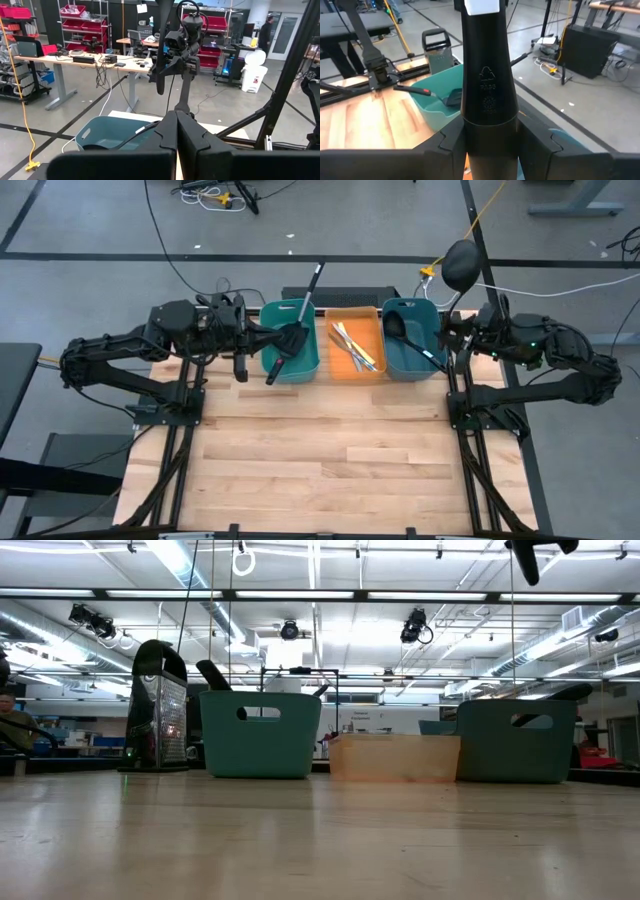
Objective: Pick & Place Kitchen Items
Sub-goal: Put the black ladle into the blue bin
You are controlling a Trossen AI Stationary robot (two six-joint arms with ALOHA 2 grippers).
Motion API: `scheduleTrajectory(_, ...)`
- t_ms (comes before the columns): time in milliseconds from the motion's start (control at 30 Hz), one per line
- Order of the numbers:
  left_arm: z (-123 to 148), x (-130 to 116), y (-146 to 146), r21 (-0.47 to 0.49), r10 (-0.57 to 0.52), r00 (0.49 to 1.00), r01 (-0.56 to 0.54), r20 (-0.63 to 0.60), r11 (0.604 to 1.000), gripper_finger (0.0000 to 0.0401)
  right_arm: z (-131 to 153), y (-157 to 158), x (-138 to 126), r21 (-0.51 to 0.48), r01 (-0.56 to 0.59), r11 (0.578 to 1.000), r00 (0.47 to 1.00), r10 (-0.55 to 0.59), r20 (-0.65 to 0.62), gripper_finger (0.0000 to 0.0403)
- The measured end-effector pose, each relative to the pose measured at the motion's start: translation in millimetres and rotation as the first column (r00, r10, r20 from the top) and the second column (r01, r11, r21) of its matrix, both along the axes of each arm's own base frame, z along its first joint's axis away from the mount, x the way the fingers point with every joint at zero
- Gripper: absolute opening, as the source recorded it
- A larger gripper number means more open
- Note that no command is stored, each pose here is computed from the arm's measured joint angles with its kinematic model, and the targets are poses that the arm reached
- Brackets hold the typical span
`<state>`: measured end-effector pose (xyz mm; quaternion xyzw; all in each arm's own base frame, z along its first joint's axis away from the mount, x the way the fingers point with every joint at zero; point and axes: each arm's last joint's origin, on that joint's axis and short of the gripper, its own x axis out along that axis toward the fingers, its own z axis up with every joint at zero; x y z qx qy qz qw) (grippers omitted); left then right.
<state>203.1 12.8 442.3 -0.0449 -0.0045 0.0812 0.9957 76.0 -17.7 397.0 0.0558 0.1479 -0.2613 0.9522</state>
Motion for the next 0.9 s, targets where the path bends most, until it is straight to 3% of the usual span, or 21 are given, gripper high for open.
scheduleTrajectory(200,0.0,0.0,-0.1,-0.001,-0.002,1.000,0.002,0.001,1.000,0.0001,2.7,-1.4,0.8,-0.026,0.006,1.000,1.000,-0.005,0.016,0.0142)
scheduleTrajectory(500,0.0,0.0,-0.1,-0.013,-0.005,1.000,0.005,0.002,1.000,0.0002,17.6,-3.5,5.1,-0.072,-0.056,0.996,0.986,0.067,0.153,0.0142)
scheduleTrajectory(900,0.2,0.0,-0.2,-0.028,-0.005,1.000,0.005,0.005,1.000,0.0003,20.3,-15.7,19.1,-0.078,-0.088,0.993,0.982,0.100,0.162,0.0142)
